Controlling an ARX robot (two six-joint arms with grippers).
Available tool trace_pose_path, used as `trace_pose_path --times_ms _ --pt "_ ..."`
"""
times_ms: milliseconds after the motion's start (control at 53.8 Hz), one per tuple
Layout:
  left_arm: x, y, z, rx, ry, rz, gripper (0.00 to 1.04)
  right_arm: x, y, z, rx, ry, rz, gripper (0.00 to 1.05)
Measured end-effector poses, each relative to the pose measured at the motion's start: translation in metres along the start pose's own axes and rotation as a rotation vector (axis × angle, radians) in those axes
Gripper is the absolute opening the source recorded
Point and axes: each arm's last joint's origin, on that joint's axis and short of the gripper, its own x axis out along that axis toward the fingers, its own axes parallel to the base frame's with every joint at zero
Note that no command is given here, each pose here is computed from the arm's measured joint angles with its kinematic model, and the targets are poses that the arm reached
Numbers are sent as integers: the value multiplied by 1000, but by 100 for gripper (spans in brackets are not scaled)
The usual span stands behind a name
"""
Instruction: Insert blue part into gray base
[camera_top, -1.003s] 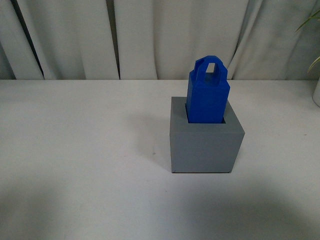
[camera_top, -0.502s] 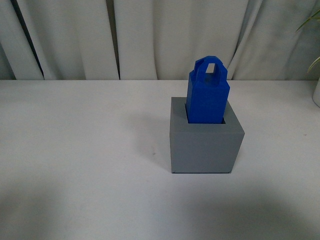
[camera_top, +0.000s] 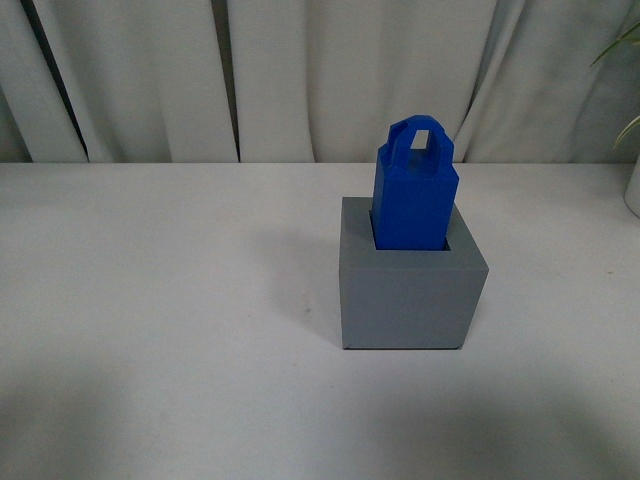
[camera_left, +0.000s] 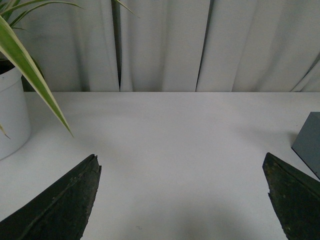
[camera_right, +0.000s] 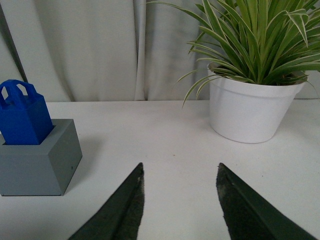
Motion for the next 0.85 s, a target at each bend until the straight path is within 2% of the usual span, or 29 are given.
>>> trace_pose_path --times_ms 149,241,279,353,854 --pt "0 0 0 0 0 0 99 0 0 0 0 0 0 81" --pt "0 0 0 0 0 0 99 0 0 0 0 0 0 97" --pt "0 0 0 0 0 0 99 0 0 0 1 0 0 99" --pt "0 0 0 0 0 0 99 0 0 0 1 0 0 97" --pt "0 0 0 0 0 0 99 0 0 0 1 0 0 97"
